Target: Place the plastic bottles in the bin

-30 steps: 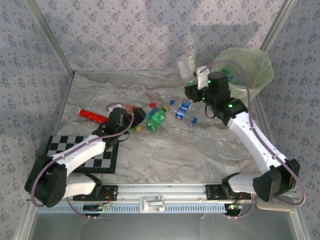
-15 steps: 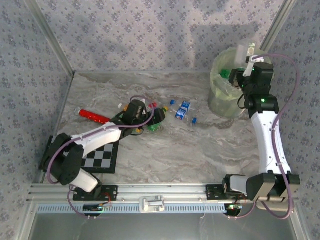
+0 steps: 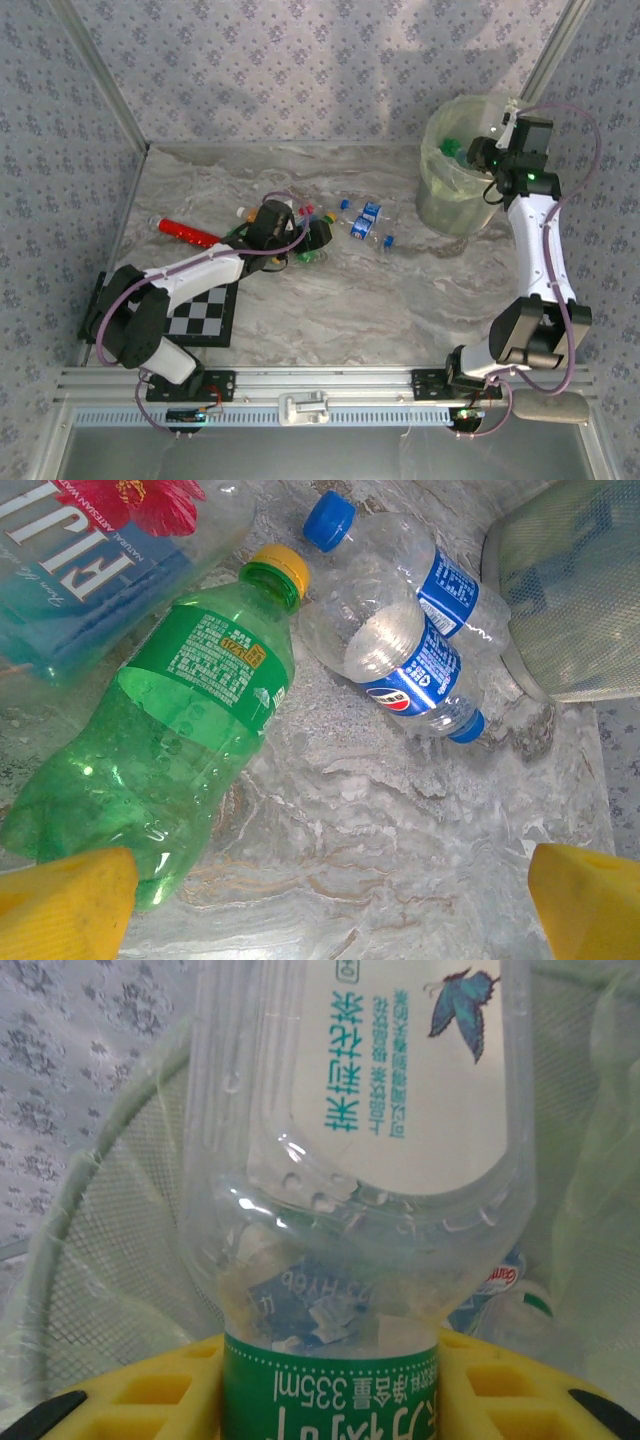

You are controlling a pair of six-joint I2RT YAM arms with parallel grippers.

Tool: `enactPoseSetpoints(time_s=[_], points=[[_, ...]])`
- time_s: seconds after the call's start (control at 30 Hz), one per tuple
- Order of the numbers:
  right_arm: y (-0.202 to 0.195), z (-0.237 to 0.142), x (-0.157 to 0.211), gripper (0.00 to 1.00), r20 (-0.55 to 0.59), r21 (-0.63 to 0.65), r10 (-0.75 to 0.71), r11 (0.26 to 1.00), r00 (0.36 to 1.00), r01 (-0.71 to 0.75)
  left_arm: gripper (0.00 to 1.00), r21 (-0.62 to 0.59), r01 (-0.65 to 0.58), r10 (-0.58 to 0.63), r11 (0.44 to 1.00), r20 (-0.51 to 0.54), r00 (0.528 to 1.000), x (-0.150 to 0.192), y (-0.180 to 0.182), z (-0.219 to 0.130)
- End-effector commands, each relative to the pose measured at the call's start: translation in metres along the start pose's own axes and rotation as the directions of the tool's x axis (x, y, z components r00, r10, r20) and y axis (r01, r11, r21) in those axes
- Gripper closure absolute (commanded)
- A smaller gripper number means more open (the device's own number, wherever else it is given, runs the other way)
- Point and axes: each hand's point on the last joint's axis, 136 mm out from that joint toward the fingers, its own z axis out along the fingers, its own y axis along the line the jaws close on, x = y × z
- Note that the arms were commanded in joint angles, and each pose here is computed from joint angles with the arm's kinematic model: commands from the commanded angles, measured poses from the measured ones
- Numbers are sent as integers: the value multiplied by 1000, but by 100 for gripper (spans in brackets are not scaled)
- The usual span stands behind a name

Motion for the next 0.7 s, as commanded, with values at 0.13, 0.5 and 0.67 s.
enactPoseSetpoints(time_s=[0.13,0.5,0.67], points=[[-1,7,0,53,-20,-2,29,1000,999,-29,0,22,-29,29,999,-6,1000,-4,-14,1],[6,-11,-19,17,37,4,18,1000,999,-18,0,11,-35,36,999,-11,999,-2,-12,2],[17,-36,-31,0,105,-10,0,1000,995,1,0,0,-52,52,999,-2,999,-3,-10,0]])
